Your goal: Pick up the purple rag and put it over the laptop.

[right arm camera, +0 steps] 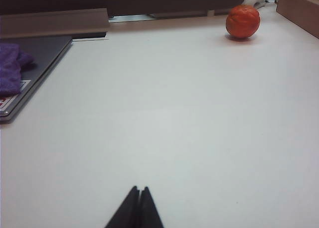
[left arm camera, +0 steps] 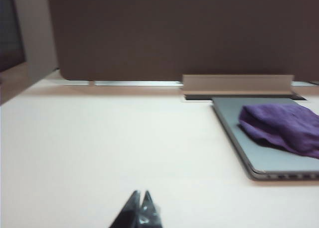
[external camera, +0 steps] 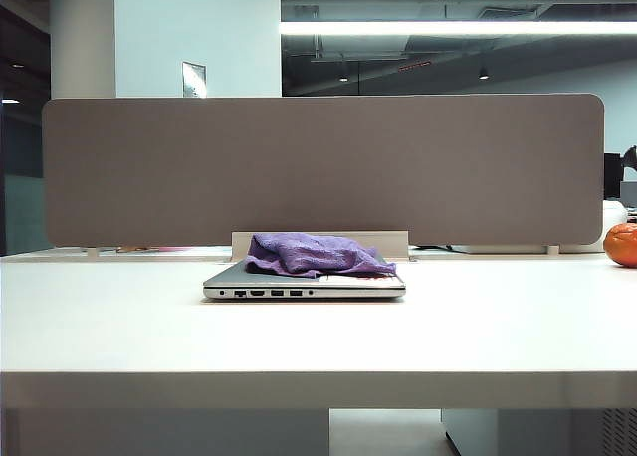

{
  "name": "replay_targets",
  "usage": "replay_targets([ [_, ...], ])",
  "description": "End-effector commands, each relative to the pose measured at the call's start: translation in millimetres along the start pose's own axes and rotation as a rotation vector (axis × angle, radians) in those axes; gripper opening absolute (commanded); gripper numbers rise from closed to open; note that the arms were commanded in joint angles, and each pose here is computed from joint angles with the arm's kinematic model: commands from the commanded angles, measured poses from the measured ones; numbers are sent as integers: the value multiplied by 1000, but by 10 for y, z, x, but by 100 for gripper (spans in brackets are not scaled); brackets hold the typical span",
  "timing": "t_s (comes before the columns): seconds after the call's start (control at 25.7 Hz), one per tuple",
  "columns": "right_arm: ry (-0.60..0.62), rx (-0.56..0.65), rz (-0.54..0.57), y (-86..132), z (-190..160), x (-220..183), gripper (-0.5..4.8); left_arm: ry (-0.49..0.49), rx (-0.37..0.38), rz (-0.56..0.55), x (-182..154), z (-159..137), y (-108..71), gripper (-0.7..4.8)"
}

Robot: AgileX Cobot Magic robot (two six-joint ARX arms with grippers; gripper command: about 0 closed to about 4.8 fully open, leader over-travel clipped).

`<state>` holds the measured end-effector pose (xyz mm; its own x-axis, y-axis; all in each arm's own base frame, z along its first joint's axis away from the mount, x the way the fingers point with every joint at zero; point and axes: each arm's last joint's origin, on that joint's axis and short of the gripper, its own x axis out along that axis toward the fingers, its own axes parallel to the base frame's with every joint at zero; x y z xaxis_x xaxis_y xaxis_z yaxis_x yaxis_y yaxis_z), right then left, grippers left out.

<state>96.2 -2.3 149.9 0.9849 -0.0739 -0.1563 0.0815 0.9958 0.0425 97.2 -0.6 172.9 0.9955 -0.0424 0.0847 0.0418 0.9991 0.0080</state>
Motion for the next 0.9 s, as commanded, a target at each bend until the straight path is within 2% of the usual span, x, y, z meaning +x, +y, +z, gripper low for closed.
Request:
replay_targets([
  [0.04,-5,-3,-4,-1,-3,2,22,16,-1,-22,-1,-8,-8,-6],
  [0.9,-5,-3,-4,-1,-3,2,22,21,-5,-22,-1,-13,-8,-6],
])
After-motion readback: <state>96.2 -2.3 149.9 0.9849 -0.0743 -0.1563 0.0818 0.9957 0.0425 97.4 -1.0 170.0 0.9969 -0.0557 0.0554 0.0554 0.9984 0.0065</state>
